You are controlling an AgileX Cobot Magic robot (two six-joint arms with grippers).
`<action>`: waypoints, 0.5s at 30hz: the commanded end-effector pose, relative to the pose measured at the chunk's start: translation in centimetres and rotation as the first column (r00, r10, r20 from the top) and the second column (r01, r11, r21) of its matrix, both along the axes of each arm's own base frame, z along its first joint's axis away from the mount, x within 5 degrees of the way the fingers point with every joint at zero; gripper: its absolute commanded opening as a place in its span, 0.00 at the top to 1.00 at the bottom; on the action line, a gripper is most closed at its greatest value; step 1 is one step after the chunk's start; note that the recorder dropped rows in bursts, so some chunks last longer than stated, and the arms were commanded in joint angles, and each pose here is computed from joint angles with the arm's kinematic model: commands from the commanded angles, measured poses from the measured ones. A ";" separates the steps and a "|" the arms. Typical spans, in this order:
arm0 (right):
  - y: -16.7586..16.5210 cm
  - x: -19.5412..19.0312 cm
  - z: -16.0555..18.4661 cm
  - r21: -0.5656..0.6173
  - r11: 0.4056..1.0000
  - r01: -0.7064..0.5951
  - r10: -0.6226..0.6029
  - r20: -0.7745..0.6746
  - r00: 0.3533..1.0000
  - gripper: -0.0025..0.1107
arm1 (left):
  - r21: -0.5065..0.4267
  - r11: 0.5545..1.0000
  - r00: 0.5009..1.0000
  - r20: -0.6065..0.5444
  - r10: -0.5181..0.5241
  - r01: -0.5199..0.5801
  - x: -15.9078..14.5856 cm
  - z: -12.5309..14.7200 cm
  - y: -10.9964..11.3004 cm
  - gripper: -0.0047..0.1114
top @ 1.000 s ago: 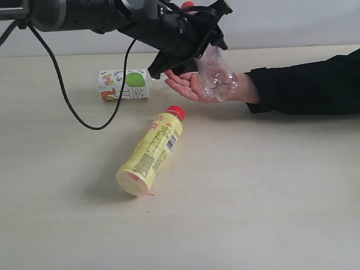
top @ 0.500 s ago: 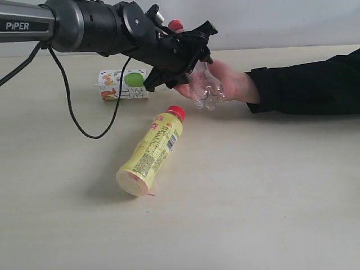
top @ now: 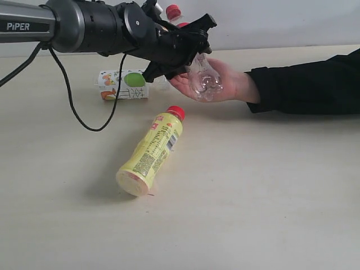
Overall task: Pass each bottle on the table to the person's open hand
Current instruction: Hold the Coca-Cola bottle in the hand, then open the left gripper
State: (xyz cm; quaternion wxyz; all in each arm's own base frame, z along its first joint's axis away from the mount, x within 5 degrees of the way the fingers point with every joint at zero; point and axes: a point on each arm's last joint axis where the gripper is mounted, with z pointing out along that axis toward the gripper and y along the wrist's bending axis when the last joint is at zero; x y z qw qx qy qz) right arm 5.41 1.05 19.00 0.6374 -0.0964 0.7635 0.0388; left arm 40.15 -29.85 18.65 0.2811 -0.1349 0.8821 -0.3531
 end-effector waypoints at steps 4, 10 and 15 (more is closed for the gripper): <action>0.0 0.0 -0.1 -0.007 1.000 0.003 -0.003 0.006 1.000 0.98 | 0.009 1.000 0.999 0.046 0.000 0.000 0.2 0.4 0.1 0.61; 0.0 0.0 -0.1 -0.007 1.000 0.003 -0.003 0.006 1.000 0.98 | 0.011 1.000 0.999 0.049 -0.001 0.001 0.3 0.4 0.1 0.61; 0.0 0.0 -0.1 -0.007 1.000 0.003 -0.003 0.006 1.000 0.98 | 0.034 0.999 0.998 0.063 -0.016 0.014 0.3 0.2 0.2 0.59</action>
